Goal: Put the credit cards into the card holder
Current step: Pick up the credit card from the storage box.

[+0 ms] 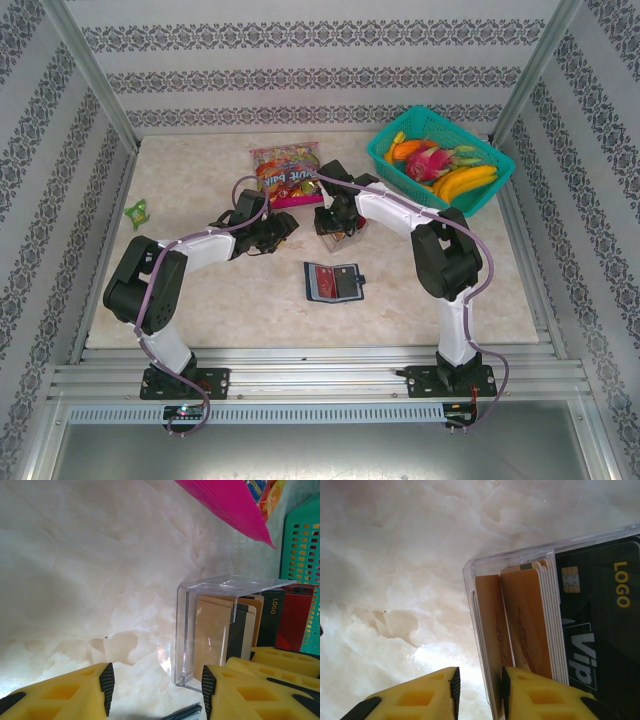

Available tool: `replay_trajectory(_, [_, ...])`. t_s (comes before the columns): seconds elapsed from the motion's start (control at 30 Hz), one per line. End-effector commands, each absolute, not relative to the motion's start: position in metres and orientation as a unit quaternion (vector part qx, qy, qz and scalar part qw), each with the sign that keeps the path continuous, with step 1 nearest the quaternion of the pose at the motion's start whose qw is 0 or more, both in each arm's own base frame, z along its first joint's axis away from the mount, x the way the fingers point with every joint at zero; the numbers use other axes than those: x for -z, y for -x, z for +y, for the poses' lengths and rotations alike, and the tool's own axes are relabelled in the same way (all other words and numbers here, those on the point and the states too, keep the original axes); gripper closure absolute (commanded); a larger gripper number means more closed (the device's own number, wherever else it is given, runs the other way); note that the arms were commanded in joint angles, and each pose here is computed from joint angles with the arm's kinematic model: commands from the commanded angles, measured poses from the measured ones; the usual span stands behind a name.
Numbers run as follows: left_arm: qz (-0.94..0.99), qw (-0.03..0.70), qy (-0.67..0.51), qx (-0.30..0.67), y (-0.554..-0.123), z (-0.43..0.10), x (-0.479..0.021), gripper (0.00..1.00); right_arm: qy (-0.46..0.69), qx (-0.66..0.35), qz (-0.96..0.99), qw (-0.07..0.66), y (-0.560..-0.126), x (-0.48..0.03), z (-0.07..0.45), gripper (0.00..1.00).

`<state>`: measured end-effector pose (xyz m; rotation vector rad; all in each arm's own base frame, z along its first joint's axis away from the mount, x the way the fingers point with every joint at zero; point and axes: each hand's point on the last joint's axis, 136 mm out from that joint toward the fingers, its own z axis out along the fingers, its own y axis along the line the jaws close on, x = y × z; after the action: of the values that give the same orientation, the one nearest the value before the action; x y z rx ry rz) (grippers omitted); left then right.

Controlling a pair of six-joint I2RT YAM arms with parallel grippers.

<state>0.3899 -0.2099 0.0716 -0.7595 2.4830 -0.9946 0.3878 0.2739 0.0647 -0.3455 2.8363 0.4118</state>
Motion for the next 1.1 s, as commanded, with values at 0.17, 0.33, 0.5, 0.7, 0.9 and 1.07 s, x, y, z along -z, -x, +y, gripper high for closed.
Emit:
replay_trajectory(0.17, [0.871,0.185,0.270,0.365,-0.393,-0.210,-0.086,0.48,0.102,-0.166,0.970,0.142,-0.389,-0.086,0.271,0.71])
replay_trajectory(0.33, [0.872,0.185,0.271,0.364,-0.393,-0.210,-0.086,0.48,0.102,-0.170,0.970,0.142,-0.389,-0.087,0.271,0.73])
replay_trajectory(0.5, [0.872,0.184,0.271,0.365,-0.393,-0.210,-0.086,0.48,0.103,-0.172,0.970,0.136,-0.387,-0.083,0.272,0.74])
replay_trajectory(0.7, [0.872,0.184,0.272,0.364,-0.391,-0.209,-0.084,0.48,0.104,-0.139,0.974,0.147,-0.391,-0.080,0.263,0.71])
replay_trajectory(0.9, [0.872,0.184,0.272,0.363,-0.391,-0.209,-0.084,0.48,0.112,-0.121,0.977,0.133,-0.390,-0.066,0.264,0.69])
replay_trajectory(1.07, [0.872,0.184,0.272,0.363,-0.392,-0.209,-0.085,0.48,0.122,-0.104,0.980,0.121,-0.389,-0.054,0.268,0.68])
